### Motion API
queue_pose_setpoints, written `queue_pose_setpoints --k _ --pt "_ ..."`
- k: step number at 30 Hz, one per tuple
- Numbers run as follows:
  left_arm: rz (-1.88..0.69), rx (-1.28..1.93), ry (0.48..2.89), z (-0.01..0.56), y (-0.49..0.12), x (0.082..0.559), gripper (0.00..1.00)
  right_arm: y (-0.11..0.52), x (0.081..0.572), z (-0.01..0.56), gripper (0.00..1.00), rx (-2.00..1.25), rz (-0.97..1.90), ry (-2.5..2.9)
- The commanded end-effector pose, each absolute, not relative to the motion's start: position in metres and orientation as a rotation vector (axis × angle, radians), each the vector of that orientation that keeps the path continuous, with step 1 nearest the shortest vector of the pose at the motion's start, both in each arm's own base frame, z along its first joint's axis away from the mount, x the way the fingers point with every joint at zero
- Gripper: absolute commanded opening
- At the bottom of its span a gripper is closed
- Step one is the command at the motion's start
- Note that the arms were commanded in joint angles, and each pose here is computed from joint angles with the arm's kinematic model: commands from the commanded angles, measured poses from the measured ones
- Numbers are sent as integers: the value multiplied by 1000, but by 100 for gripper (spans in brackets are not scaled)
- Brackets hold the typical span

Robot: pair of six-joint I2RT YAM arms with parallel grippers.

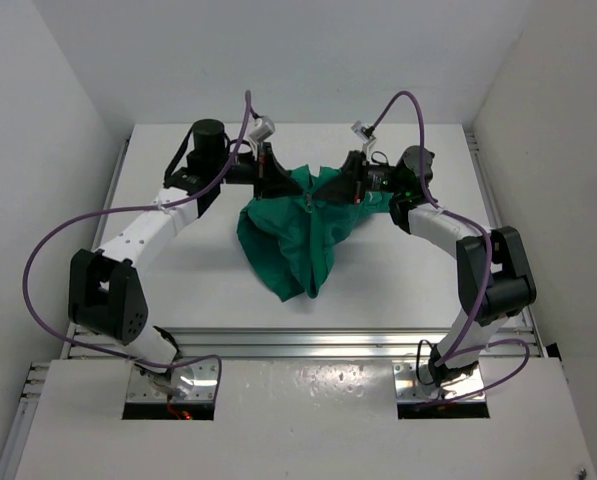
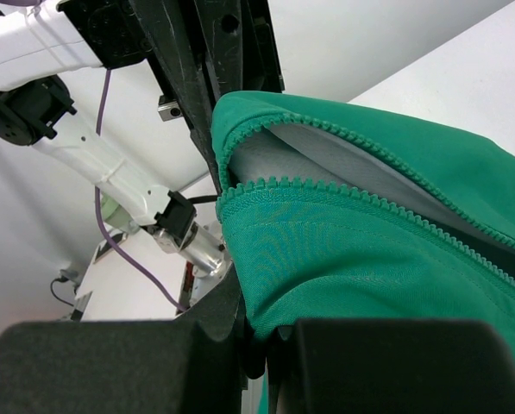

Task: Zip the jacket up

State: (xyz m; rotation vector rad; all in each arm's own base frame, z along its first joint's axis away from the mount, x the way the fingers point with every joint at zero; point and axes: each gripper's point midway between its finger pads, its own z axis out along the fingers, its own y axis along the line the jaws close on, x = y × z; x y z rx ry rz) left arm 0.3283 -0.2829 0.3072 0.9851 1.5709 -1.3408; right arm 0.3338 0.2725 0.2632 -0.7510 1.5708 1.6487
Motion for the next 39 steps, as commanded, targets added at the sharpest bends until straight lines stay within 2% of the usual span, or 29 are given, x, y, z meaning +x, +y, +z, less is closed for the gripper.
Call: queue_pose_setpoints --k 1,24,39 --pt "-1328 1051 1458 333 -290 324 0 276 336 282 0 -830 1593 1463" --pt "-1310 1057 1385 347 -284 314 0 276 337 274 0 -810 1583 1502" --pt "-1341 1059 1472 330 -288 317 0 274 343 278 0 -785 1563 1499"
